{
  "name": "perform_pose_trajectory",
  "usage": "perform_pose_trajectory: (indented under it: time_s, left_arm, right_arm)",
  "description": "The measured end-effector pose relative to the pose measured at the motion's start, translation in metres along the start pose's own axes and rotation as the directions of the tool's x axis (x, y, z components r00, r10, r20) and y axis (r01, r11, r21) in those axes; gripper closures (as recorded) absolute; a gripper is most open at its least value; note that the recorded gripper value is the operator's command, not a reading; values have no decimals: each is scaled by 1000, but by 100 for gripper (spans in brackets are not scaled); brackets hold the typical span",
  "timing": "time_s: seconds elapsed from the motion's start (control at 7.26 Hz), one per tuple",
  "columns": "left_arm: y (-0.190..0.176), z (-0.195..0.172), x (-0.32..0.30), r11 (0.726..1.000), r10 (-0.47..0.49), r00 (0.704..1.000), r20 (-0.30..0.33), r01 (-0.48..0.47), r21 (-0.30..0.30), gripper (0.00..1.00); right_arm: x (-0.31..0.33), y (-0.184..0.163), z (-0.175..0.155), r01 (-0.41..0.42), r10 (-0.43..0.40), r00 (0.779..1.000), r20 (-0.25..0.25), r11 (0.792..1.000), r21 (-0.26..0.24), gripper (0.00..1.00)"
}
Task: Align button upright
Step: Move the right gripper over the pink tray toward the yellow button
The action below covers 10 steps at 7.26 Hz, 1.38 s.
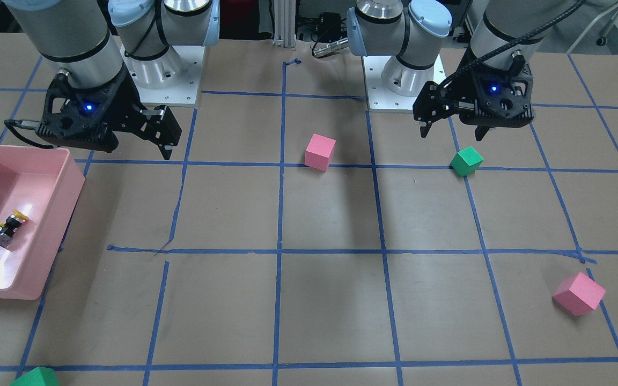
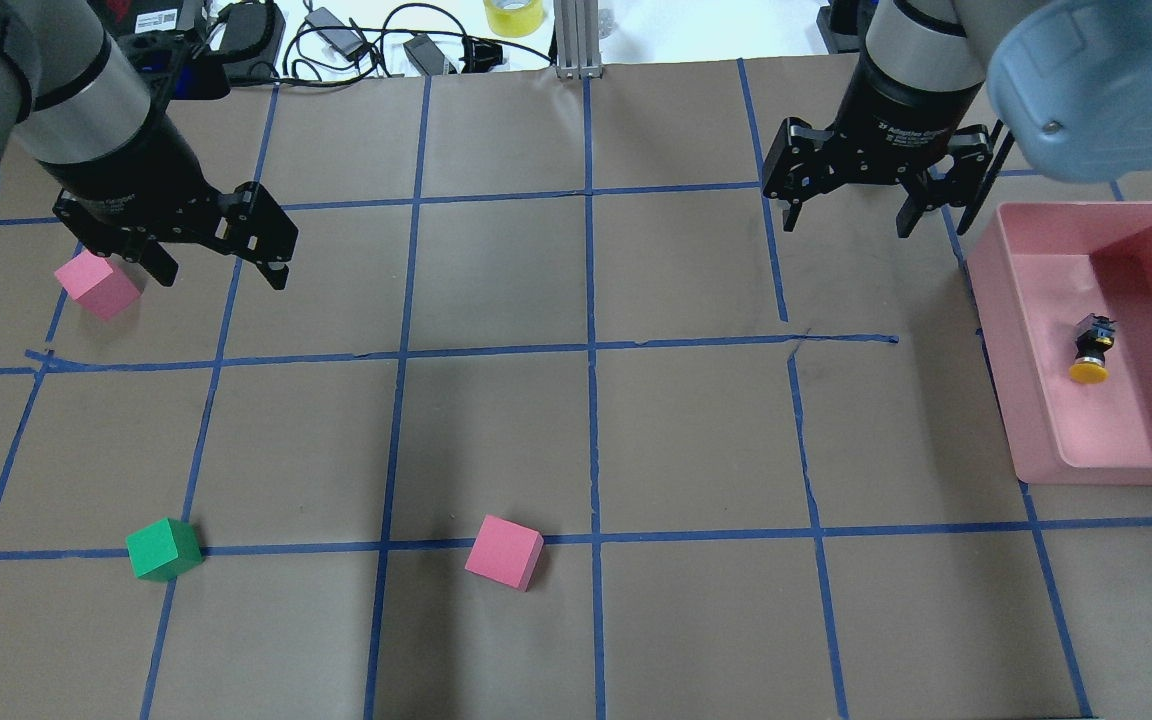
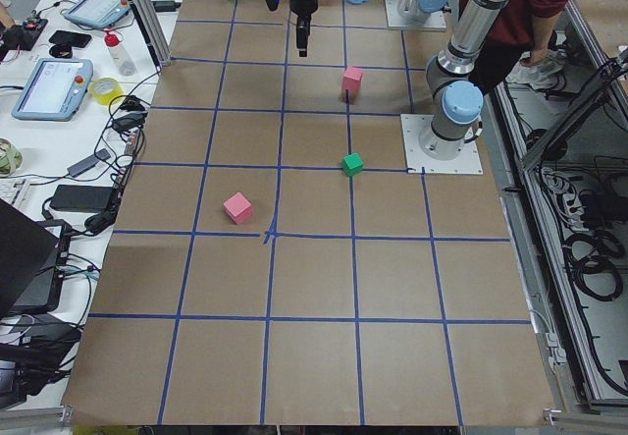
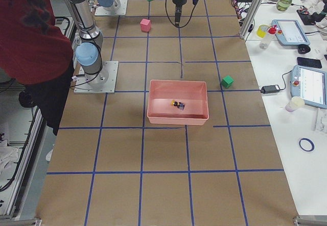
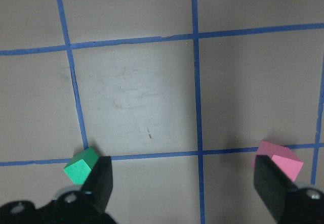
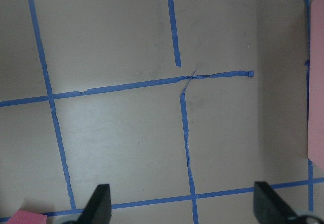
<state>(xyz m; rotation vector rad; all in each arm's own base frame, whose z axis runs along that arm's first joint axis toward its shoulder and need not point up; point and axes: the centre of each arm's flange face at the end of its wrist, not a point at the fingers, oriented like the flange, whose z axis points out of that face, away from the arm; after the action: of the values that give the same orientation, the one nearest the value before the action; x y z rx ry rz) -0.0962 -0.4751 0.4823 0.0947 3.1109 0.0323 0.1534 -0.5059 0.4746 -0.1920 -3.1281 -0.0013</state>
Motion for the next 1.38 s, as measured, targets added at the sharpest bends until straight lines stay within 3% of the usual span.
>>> perform_pose_trajectory:
  time_s: [0.41,0.96,1.38]
  left_arm:
    - [2,2,0,1000,4,1000,-1,-4,-4,0]
    - [5,5,1,1000,21,1000,-1,-21,-9,0]
    - [5,6,1,1000,22,1000,-1,-22,-9,0]
  right_arm:
    - [-3,14,-18,-3,2,1000,31,1000,19,0]
    - [4,19,-18,-14,14,1000,16,1000,-13,0]
    - [74,-18,-15,1,-1,1000,9,999,47,0]
